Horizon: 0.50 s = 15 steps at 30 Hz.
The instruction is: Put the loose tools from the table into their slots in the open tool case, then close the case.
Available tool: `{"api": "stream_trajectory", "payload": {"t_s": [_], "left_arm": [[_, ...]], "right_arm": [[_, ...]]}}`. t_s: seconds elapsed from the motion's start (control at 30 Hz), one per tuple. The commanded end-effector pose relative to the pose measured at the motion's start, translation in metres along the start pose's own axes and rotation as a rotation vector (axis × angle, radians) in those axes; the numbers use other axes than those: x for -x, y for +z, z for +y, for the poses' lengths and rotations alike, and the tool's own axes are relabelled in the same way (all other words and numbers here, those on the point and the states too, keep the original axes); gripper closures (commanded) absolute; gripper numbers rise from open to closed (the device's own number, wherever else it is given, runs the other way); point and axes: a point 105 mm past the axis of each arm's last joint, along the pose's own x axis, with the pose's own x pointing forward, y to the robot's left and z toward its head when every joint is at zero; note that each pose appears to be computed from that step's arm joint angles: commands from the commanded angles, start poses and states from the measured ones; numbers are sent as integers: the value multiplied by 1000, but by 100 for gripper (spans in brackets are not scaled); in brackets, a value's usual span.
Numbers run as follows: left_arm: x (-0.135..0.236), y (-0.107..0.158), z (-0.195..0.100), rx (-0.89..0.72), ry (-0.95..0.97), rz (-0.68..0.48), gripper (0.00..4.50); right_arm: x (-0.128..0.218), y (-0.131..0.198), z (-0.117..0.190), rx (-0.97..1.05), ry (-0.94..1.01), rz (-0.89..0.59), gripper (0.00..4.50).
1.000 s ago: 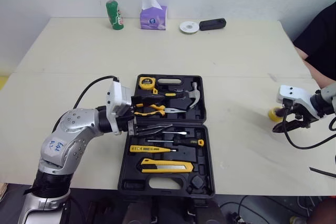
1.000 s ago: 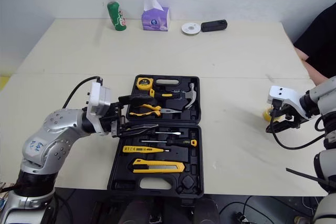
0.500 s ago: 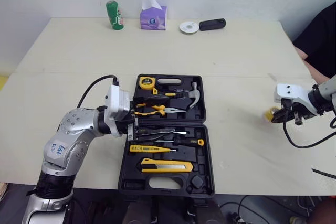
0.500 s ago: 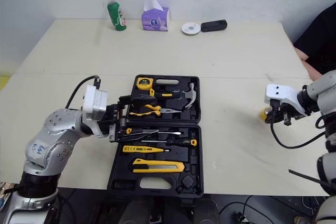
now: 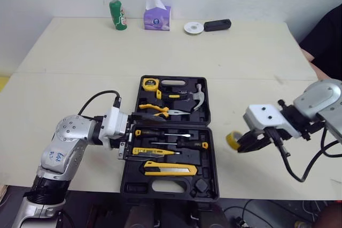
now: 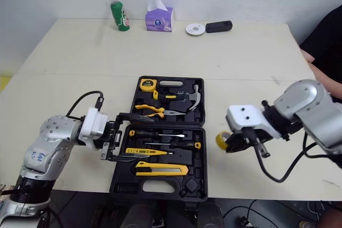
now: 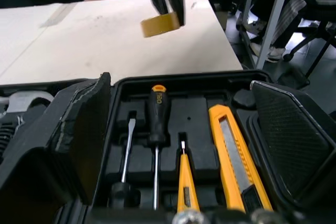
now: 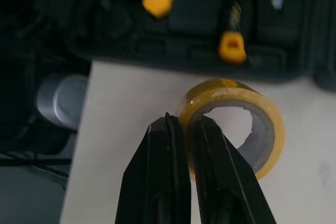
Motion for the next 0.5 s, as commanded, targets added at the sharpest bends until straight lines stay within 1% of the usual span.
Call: {"api": "stream_trajectory", "payload": {"t_s": [0.03, 0.3, 0.5], "left_arm": [[-1, -1, -10, -3, -29, 22, 0], [4, 1, -17, 30, -28, 41, 0], [8, 1, -26, 72, -6, 61, 0]], "right_arm": [[-29, 27, 17, 123, 100, -51, 446], [-59, 46, 33, 210, 222, -81, 446], [-73, 39, 37, 228, 271, -39, 446]]}}
